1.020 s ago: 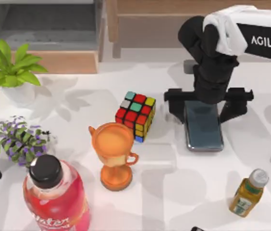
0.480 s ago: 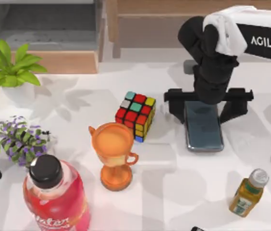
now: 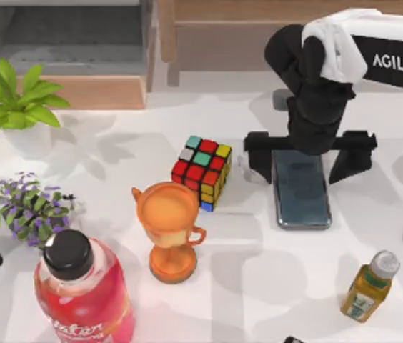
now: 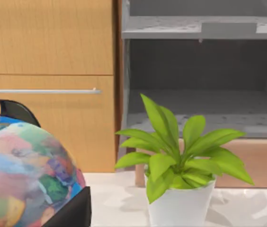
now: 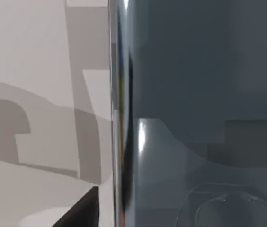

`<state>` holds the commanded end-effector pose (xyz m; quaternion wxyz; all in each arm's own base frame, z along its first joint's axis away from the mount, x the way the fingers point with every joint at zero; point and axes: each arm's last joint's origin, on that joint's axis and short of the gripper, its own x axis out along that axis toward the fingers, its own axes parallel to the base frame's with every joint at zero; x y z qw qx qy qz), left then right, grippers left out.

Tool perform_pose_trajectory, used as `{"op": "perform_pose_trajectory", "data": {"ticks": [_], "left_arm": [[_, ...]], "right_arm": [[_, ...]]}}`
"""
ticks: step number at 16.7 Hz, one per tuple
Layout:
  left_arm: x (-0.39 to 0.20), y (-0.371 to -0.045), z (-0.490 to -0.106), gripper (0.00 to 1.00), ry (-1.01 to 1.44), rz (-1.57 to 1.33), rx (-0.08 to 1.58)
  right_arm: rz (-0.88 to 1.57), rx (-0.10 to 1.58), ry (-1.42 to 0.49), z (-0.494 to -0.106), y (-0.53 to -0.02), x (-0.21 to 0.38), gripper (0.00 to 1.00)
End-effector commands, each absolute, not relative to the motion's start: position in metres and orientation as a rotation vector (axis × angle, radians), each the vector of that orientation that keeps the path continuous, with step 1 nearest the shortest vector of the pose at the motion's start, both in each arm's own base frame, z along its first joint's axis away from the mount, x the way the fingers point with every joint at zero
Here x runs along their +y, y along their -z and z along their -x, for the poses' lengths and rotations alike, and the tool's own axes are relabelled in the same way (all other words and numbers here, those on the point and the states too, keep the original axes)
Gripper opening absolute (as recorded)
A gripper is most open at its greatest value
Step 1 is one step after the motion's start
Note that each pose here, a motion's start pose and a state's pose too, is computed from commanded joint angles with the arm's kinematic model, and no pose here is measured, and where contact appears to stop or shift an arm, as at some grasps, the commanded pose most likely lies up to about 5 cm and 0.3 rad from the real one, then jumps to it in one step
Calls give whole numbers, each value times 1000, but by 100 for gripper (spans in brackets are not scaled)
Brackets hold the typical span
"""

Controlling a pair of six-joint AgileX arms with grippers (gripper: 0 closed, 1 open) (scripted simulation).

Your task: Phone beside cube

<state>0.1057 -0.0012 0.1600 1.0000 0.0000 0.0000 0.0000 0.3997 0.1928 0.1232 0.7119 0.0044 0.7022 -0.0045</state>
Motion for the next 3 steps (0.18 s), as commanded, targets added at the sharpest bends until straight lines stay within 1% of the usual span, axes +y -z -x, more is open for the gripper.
{"op": "perform_pose_trajectory", "data": {"ticks": [3], "left_arm": [[-1, -160, -106, 100, 0, 0, 0]], "right_arm": [[-10, 1557, 10, -400, -123, 193, 100]]}}
